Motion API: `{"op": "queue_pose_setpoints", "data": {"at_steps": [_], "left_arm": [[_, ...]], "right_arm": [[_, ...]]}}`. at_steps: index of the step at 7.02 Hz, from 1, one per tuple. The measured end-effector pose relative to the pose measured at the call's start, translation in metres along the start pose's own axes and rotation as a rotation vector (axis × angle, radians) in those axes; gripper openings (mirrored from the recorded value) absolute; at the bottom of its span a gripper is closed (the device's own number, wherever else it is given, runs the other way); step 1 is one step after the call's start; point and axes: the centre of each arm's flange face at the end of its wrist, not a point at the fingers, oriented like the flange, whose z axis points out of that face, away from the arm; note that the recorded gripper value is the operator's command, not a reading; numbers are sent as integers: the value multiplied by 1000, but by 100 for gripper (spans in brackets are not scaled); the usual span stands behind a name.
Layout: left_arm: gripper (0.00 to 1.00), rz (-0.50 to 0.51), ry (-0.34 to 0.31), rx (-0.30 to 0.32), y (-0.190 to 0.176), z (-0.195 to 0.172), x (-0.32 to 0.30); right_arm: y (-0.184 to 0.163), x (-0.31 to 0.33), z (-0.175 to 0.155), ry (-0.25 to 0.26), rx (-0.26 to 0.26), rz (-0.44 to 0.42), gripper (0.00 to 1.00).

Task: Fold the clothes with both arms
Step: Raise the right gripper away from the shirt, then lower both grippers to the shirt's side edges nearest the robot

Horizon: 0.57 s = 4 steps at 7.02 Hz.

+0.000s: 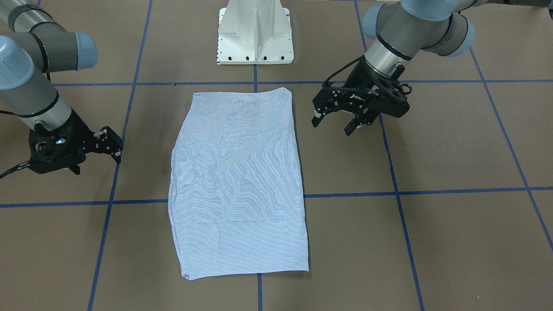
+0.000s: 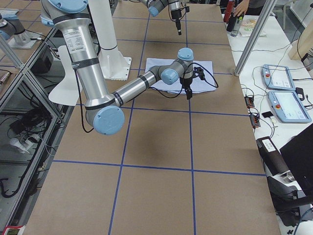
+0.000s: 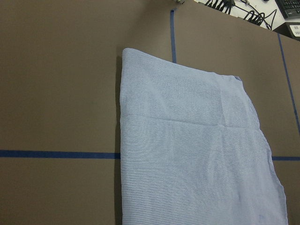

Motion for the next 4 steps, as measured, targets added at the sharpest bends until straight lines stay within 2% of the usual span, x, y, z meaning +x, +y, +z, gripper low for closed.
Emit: {"op": "queue_pose_setpoints", "data": {"at_steps": [2, 4], "left_arm": [[100, -68, -17, -73, 33, 12, -11], [100, -173, -25, -154, 93, 42, 3]], "right_arm": [[49, -50, 0, -65, -48, 98, 100], [80, -95, 6, -131, -76, 184, 100]]}}
